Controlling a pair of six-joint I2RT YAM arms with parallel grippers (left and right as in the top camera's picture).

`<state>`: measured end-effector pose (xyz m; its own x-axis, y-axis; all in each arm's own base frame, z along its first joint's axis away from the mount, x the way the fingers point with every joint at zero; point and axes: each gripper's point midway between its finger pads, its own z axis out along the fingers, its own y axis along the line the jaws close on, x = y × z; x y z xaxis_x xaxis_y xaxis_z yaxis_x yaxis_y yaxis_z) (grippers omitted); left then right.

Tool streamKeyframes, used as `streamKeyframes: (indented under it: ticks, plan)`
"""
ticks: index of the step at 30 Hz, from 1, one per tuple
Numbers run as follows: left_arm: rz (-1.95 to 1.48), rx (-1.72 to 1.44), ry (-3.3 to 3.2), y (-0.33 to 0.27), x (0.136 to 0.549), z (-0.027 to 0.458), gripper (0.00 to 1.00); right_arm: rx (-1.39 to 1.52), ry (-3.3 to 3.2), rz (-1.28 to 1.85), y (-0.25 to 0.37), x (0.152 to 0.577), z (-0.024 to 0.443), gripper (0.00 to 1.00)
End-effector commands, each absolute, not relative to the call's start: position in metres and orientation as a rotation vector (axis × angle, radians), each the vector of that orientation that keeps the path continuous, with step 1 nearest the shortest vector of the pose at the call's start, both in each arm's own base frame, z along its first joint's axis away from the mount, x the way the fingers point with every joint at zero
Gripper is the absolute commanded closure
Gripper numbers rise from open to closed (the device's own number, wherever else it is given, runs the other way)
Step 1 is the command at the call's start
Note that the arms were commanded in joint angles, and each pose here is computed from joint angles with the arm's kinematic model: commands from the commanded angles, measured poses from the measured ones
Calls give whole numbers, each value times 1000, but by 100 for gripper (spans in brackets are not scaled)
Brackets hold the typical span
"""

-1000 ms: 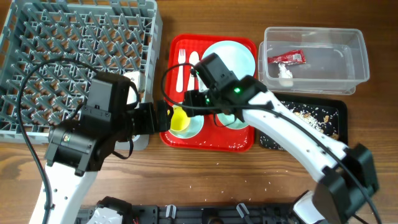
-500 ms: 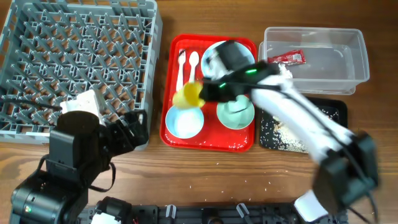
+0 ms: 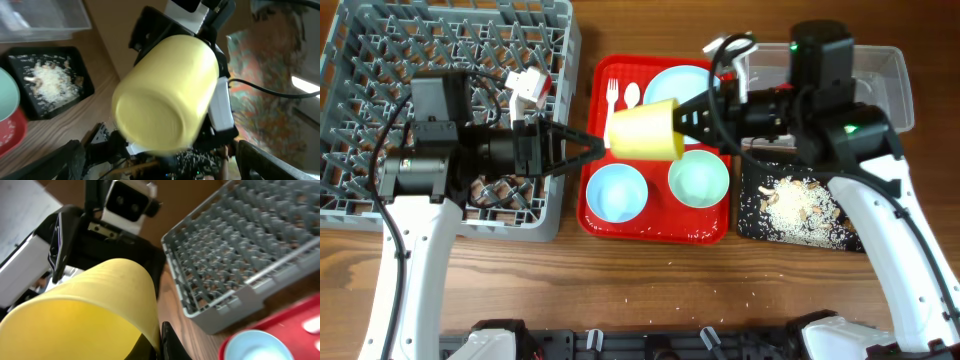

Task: Sort waste into correct bins and load items into the dishwasher rack
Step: 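Hand the yellow cup from the right gripper to the left gripper, then place the yellow cup upright in the dish rack with the left gripper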

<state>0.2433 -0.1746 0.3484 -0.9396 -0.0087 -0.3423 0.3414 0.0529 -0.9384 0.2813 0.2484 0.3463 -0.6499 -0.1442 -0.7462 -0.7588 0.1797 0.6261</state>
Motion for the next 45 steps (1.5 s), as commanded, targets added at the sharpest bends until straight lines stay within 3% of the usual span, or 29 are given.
streamKeyframes:
  ticks: [1,9,13,14,16,22,24,26,28,29,30,31,32,36,40,42,45]
  plan:
    - [-2007,473,1982,-179,227,366,9,-869,1952,1499,275,273,344,96]
    - [-2030,503,1991,-186,218,367,29,-884,1946,1519,293,273,342,96]
    - [-2030,503,1991,-186,218,367,34,-884,1947,1519,293,273,342,95]
    - [-2030,503,1991,-186,218,367,34,-884,1946,1519,293,273,342,95]
    - [-2029,504,1991,-186,218,367,34,-884,1946,1519,293,273,342,80]
    - [-1987,565,1945,-186,221,371,29,-886,1988,1521,291,269,334,86]
    - [-1981,575,1938,-186,222,371,36,-884,1996,1522,291,268,333,79]
    - [-1979,577,1936,-186,222,372,45,-885,1993,1520,291,268,334,79]
    - [-1979,578,1936,-186,222,372,47,-886,1992,1521,291,268,334,79]
    - [-1979,578,1936,-186,222,372,47,-885,1993,1521,291,268,334,75]
    - [-1978,577,1936,-186,222,372,47,-885,1993,1521,291,268,334,66]
    - [-1979,577,1936,-186,222,372,47,-886,1990,1519,291,268,334,47]
    - [-1978,577,1935,-186,222,372,48,-884,1986,1515,290,269,335,39]
    - [-1943,510,1932,-172,233,372,48,-816,1956,1458,266,279,351,31]
    - [-1593,163,2135,-137,280,330,47,-707,1986,1416,237,289,356,30]
    - [-1223,-152,2364,-103,302,278,48,-682,2031,1423,233,286,349,30]
    - [-816,-445,2547,-58,300,231,52,-628,2111,1394,229,286,337,30]
